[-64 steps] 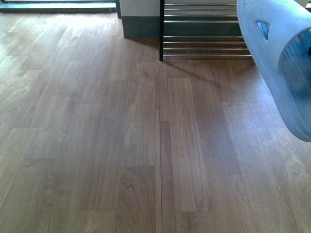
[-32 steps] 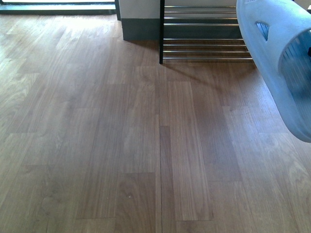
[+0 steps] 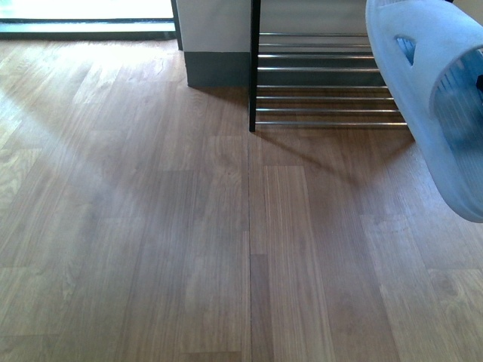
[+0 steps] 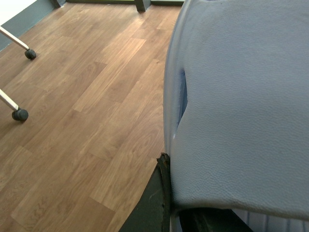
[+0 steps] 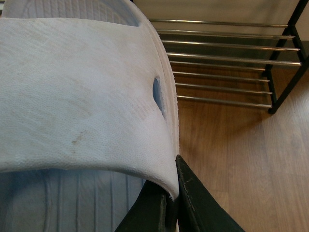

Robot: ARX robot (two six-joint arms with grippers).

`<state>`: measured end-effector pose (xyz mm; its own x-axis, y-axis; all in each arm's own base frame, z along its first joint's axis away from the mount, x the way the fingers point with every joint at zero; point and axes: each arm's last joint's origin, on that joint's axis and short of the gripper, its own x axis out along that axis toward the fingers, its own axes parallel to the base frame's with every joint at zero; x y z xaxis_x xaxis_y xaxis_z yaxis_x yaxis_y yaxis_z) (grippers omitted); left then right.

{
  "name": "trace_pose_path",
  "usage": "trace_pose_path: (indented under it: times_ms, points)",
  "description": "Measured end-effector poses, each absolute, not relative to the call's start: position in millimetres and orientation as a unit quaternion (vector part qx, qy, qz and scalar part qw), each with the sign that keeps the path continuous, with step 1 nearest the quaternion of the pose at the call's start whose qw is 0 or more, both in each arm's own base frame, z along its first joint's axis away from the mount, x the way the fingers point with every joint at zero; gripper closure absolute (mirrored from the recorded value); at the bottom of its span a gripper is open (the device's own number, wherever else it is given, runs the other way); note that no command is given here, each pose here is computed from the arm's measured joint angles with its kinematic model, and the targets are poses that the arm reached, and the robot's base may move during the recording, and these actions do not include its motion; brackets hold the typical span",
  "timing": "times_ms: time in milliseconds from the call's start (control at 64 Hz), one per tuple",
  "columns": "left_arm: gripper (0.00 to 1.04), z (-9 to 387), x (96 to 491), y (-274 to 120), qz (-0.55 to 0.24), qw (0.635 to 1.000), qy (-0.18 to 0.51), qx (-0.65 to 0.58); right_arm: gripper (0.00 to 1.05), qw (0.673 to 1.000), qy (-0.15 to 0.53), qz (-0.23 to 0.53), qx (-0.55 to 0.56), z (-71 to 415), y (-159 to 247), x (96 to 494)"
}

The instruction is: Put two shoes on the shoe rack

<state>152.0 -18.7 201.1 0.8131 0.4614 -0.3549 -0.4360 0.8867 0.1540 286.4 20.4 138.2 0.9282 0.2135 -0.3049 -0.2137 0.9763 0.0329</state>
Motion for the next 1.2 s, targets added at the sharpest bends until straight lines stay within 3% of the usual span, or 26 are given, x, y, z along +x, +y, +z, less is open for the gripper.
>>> trace_pose_path:
  times_ms: [1203]
  points:
    - [1.03, 200.8, 152.1, -18.8, 0.235, 0.952, 0.195, 0.033, 1.03, 0.982, 0.155, 0.109, 0.0, 138.1, 20.4, 286.4]
